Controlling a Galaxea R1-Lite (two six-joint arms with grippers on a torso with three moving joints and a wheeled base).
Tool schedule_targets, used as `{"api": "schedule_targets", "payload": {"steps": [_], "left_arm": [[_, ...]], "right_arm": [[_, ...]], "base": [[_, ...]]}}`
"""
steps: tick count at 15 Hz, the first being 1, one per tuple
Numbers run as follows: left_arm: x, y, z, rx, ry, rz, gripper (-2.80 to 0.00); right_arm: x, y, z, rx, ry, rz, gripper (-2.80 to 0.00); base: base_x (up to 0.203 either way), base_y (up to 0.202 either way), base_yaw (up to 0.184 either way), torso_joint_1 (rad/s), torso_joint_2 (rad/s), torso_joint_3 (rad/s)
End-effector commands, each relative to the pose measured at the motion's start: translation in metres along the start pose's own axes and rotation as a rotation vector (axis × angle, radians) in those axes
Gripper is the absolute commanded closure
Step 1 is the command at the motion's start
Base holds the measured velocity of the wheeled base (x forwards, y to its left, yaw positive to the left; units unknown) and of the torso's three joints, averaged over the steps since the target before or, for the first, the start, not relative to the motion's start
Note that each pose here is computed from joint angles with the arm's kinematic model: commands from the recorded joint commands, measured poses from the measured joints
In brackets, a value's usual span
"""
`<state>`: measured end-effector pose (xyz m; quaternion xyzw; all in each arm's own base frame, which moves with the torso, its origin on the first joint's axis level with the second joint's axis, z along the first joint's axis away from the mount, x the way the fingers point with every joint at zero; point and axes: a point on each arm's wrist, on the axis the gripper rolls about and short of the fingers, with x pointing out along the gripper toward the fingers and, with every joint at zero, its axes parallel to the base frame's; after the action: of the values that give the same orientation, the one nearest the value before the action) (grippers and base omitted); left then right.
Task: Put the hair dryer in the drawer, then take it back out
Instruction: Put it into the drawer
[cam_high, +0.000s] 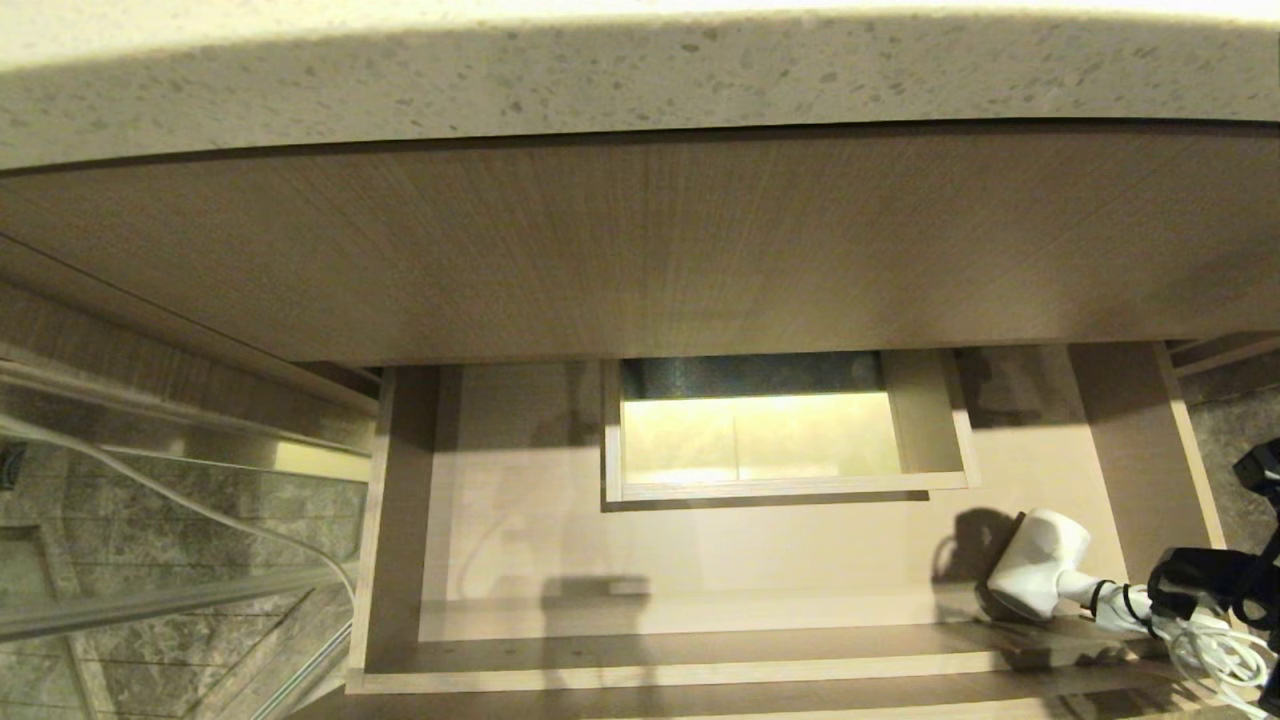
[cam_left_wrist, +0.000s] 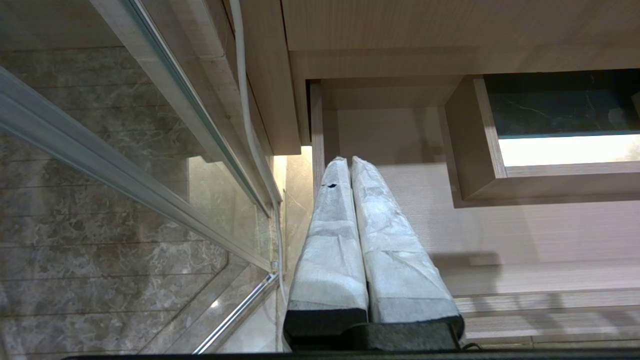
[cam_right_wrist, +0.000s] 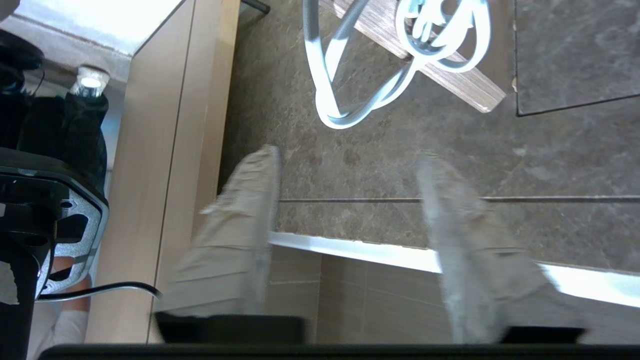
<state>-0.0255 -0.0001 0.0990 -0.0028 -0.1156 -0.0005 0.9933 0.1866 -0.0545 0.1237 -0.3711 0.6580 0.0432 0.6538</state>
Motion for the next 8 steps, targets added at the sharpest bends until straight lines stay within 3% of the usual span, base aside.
{"api": "schedule_targets", "payload": {"steps": [1, 8], "left_arm": [[0.001, 0.0, -0.011, 0.0, 0.039, 0.001, 0.0], [0.001, 0.0, -0.011, 0.0, 0.039, 0.001, 0.0]], "right_arm": [[0.008, -0.001, 0.005, -0.019, 0.027, 0.026, -2.8], [0.025, -0.012, 0.022, -0.004, 0.007, -0.006, -2.8]], "base": [[0.0, 0.0, 0.0, 0.0, 0.0, 0.0], [0.0, 0.0, 0.0, 0.0, 0.0, 0.0]]}}
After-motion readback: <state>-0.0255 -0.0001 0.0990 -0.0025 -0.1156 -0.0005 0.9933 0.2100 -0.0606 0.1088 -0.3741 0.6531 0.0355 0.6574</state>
